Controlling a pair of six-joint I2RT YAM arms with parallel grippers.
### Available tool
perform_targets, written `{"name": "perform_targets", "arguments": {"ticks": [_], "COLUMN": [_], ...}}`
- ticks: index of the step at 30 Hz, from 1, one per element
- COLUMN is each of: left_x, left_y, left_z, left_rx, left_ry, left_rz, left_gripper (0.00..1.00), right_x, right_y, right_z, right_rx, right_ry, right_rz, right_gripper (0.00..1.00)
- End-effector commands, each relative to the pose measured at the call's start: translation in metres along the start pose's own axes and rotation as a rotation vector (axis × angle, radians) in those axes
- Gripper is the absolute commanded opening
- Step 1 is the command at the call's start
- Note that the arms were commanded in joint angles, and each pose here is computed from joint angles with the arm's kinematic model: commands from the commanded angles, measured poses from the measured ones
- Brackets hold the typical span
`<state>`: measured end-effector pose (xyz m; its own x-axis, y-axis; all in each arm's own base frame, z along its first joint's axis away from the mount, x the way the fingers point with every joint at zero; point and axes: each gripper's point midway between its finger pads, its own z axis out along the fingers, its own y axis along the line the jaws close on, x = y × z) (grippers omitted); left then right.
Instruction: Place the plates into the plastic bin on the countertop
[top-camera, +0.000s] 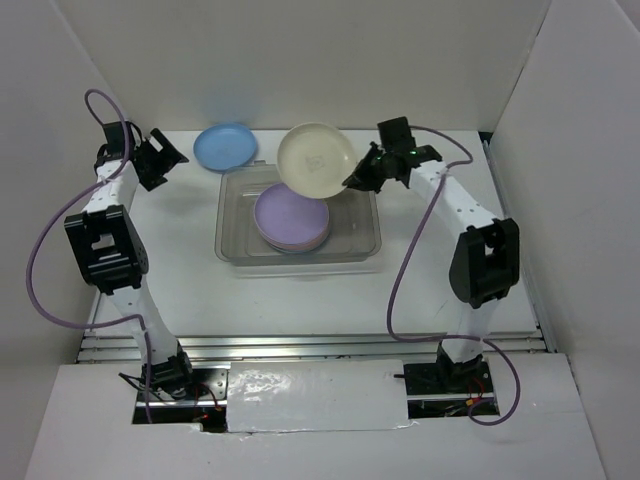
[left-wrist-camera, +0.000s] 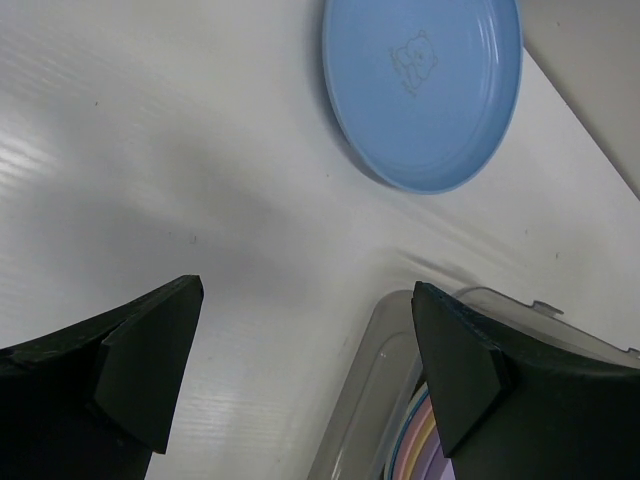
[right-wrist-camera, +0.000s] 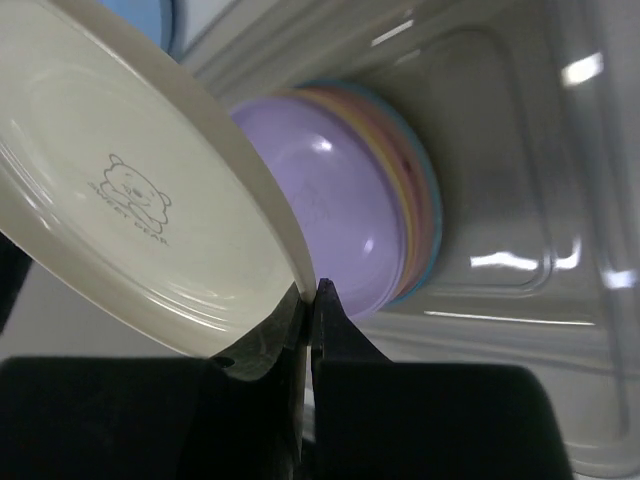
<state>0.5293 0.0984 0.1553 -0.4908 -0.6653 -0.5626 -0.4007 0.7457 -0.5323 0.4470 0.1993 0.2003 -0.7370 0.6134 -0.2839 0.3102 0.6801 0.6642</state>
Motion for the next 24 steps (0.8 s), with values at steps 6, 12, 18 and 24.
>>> {"name": "perform_targets", "arguments": {"ticks": [6,12,18,24], "left_x": [-0.011,-0.012,-0.029,-0.035], "left_y": [-0.013,-0.013,-0.027,-0.037], "left_z": [0.025,0.03,0.037,0.07], "left_rx": [0.106,0.116,0.157,0.189], "left_ry": [0.044,0.046,0.015,-0.002], "left_rz": [0.005,-0.003,-0.011,-0.018], "left_gripper": [0.99,0.99,0.99,0.99], "right_x": [0.076,0.097,0.091,0.071], "right_y": [0.028,0.02,0.035,0.08], "right_z": [0.034,0.039,0.018,-0.041], "right_rx": [-0.038,0.004,-0.011,-0.102], "right_ry": [0.2,0.234,0.198,0.138], "right_rz": [-0.098,-0.13,-0.157,-0.215], "right_gripper": [0.0,0.08,1.0,1.0]}}
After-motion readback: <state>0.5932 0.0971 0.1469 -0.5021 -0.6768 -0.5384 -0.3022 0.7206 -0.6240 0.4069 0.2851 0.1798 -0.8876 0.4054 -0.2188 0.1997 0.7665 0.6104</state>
